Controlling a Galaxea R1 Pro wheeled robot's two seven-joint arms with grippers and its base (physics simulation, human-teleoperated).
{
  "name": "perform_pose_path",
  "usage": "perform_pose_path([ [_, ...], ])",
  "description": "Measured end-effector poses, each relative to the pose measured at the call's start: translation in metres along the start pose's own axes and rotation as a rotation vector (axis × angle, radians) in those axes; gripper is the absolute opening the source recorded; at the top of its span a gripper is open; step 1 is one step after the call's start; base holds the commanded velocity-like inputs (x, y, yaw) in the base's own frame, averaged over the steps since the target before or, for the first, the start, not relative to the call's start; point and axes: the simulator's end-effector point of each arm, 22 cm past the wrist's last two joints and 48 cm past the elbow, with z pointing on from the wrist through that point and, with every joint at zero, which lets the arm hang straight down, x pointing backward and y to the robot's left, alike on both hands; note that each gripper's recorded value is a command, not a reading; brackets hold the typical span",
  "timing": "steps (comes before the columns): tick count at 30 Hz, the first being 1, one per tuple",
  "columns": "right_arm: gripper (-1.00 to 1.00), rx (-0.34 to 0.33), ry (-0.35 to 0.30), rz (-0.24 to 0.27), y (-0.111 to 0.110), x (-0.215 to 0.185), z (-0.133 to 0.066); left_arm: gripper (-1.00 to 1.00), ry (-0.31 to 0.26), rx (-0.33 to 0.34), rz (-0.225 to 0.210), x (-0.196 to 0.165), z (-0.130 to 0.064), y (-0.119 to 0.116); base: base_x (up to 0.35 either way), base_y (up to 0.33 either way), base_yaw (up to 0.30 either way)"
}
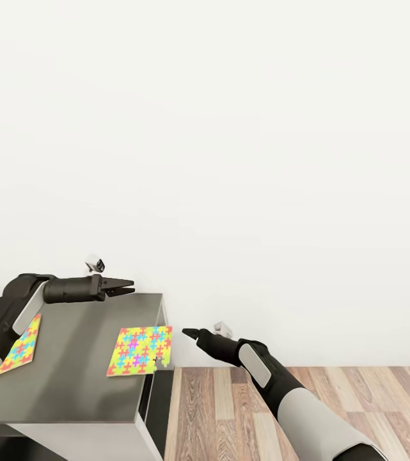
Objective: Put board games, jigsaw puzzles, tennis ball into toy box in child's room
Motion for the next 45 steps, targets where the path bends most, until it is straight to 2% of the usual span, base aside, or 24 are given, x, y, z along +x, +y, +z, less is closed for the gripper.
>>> perform_pose_path([
  [22,1.0,0.011,0.012,0.024,-0.008,0.005,0.003,1.0,-0.006,0.002,0.001,0.001,0.0,0.004,0.0,0.0,0.0],
  [30,1.0,0.003,0.103,0.072,-0.006,0.024,0.001,1.0,-0.005,0.002,0.001,0.001,0.0,0.004,0.0,0.0,0.0],
  [45,1.0,0.0,0.117,0.087,-0.006,0.026,0.0,1.0,-0.005,0.002,0.0,0.001,0.0,0.004,0.005,0.027,0.0],
])
